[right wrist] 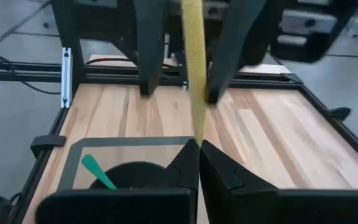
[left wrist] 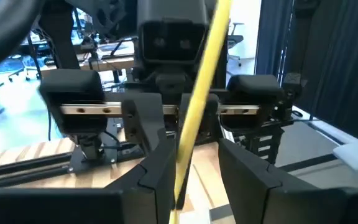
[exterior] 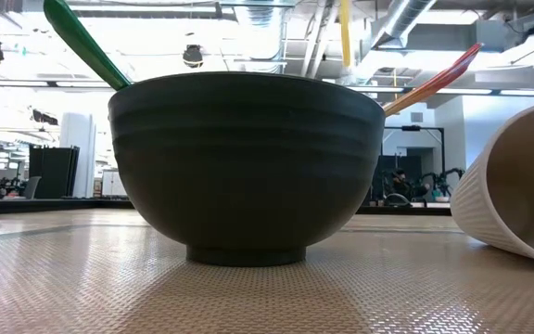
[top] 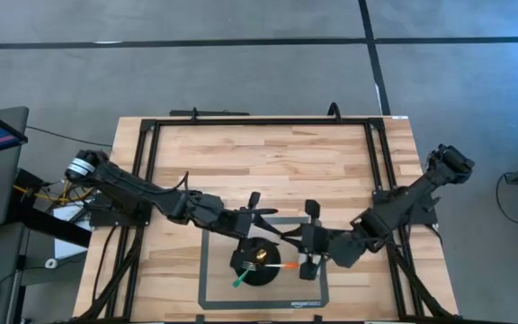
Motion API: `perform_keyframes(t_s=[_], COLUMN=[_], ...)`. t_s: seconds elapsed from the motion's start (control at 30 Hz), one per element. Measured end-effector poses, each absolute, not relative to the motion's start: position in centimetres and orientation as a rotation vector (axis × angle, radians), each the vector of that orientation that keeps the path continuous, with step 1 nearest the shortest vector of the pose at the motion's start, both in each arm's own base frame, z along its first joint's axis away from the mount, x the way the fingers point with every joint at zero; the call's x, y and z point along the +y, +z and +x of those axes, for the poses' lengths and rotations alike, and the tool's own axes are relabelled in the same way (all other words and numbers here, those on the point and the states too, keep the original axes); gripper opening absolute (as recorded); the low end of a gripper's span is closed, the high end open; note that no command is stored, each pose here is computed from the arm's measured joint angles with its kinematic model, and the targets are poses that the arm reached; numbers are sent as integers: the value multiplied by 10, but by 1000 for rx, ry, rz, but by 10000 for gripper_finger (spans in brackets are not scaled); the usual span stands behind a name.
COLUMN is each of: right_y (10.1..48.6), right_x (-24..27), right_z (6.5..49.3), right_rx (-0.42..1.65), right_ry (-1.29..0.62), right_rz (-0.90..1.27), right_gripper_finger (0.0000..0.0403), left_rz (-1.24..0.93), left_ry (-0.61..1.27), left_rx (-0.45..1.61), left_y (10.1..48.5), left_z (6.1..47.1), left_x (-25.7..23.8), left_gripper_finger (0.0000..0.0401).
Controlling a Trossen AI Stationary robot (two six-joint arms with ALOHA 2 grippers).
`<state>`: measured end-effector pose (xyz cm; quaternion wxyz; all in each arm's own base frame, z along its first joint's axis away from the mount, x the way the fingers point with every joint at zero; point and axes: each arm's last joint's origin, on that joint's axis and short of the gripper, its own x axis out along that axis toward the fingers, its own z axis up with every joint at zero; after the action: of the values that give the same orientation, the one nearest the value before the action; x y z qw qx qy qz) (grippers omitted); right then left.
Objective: Pick & Place Utensil
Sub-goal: Adjust the white cup
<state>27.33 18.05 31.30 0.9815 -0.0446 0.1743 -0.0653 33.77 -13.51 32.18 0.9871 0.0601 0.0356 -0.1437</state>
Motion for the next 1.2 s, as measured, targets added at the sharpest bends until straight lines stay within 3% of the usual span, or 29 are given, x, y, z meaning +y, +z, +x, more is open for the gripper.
perform_keyframes(t_s=[0.33,0.6,0.83,1.2], right_y=[311,311,311,305], right_x=[165,165,158,166], right_z=[285,285,290,280], right_rx=[395,398,403,463], right_ry=[-47,-28,-52,-48], right_rz=[-99,-151,-124,-60], right_gripper_finger=[0,0,3,108], left_rz=[167,139,142,177], left_ry=[-282,-249,-250,-159], left_rx=[35,43,58,185], left_y=[325,324,322,310], left_z=[338,339,339,337], left_x=[-134,-133,-133,-132], left_gripper_finger=[135,18,16,10])
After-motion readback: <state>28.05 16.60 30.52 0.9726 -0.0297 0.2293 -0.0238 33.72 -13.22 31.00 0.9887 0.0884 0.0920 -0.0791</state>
